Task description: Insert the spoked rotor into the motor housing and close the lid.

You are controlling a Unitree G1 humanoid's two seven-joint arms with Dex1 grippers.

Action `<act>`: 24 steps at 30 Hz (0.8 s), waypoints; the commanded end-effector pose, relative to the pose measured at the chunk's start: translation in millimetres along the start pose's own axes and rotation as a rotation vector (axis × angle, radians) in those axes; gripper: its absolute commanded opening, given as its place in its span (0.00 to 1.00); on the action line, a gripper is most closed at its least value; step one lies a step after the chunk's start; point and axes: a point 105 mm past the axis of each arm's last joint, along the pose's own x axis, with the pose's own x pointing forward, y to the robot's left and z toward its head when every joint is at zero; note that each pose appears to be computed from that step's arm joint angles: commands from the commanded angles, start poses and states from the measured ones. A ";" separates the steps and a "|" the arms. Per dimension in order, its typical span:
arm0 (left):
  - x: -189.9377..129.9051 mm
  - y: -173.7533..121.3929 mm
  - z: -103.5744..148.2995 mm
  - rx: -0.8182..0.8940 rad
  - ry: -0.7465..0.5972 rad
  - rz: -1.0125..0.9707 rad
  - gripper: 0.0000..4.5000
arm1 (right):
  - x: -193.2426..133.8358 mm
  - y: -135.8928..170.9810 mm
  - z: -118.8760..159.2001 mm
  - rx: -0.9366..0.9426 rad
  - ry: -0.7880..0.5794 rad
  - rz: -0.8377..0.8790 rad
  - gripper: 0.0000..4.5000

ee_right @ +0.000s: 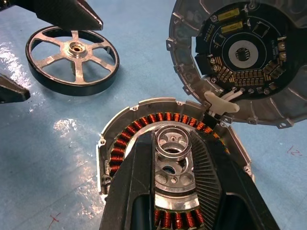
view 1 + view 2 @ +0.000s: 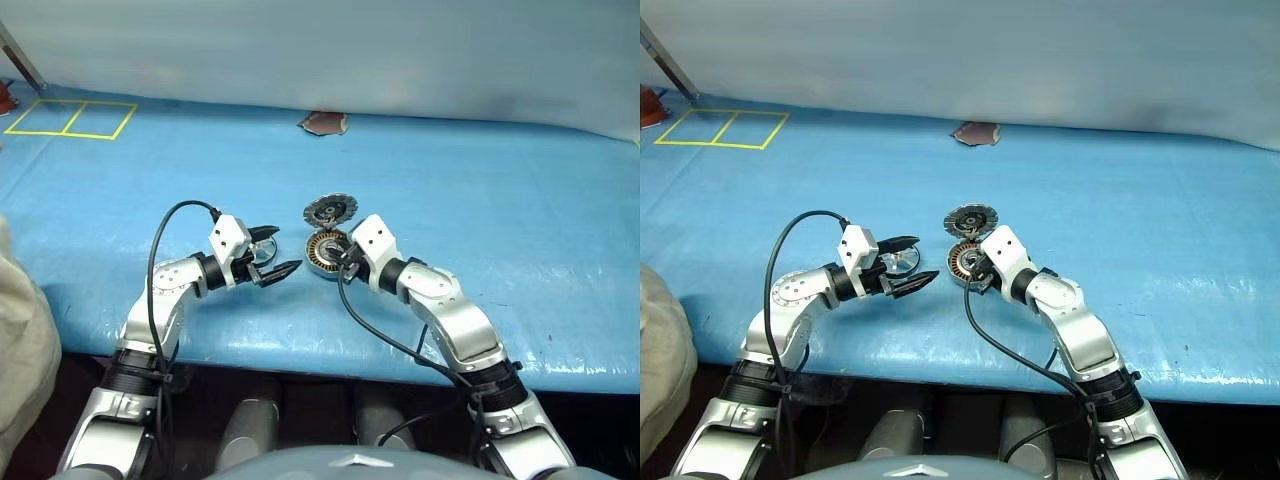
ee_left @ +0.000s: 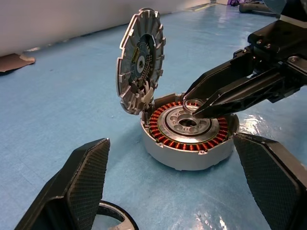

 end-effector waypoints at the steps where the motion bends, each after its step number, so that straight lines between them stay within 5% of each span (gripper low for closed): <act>1: -0.4 -3.3 13.7 0.043 -0.032 -0.027 1.00 | 4.0 -1.2 11.7 -0.018 -0.047 0.008 0.17; 24: 1.0 -5.0 14.6 0.058 -0.025 -0.050 1.00 | 2.4 0.8 -5.7 -0.004 0.007 0.001 0.17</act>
